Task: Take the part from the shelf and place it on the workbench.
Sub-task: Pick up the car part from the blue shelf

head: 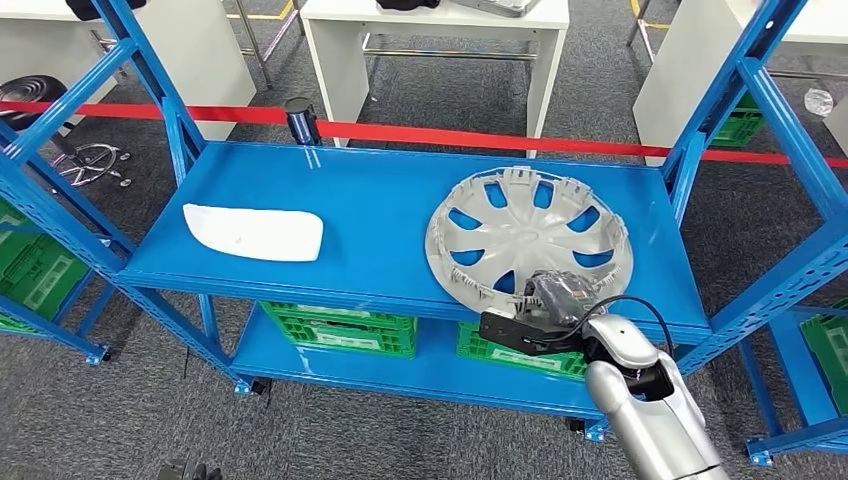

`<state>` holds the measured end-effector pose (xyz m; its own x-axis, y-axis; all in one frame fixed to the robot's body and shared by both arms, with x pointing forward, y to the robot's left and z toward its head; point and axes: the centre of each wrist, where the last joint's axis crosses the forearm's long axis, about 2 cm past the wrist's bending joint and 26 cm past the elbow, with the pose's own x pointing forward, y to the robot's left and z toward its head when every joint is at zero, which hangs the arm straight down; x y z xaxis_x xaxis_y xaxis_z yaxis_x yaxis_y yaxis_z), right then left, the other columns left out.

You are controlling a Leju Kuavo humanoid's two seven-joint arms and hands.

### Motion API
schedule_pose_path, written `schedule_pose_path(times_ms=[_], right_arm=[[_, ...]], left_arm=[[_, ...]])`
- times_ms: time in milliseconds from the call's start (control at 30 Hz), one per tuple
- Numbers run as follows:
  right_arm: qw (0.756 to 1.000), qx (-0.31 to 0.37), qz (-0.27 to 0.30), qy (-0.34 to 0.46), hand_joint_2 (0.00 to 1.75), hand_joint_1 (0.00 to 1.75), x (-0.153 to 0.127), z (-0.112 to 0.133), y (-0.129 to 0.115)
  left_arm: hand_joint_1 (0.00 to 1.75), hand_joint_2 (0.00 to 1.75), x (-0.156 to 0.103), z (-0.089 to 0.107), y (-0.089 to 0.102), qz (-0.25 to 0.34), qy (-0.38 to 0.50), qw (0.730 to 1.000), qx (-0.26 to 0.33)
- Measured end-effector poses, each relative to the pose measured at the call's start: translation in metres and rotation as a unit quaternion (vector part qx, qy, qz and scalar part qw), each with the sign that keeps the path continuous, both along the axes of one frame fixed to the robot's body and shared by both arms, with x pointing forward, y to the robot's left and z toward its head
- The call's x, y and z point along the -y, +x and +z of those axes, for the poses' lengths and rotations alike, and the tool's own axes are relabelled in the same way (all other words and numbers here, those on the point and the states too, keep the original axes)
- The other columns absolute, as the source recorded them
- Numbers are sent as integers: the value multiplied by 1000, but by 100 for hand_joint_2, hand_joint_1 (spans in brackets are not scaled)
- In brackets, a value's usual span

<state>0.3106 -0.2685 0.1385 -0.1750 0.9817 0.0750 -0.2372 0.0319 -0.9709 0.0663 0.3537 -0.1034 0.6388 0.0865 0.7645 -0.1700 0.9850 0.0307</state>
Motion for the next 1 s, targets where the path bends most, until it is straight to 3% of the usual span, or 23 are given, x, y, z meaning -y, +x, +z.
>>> schedule_pose_path(times_ms=[367, 533, 700, 867, 1000], right_arm=[[999, 44, -16, 25, 175, 150, -7, 5, -19], [991, 117, -32, 48, 175, 150, -13, 13, -39], [973, 205, -48, 93, 175, 150, -19, 34, -52], [949, 278, -24, 145, 175, 150, -22, 52, -63], [908, 300, 23, 292, 175, 150, -23, 61, -71]], left_arm=[[0, 0, -3, 1, 4, 22, 21, 1000, 4], [0, 0, -1, 1, 5, 24, 32, 999, 2], [0, 0, -2, 1, 8, 21, 33, 999, 4], [0, 0, -3, 2, 11, 19, 21, 1000, 9], [0, 0, -3, 2, 12, 21, 2, 1000, 14]])
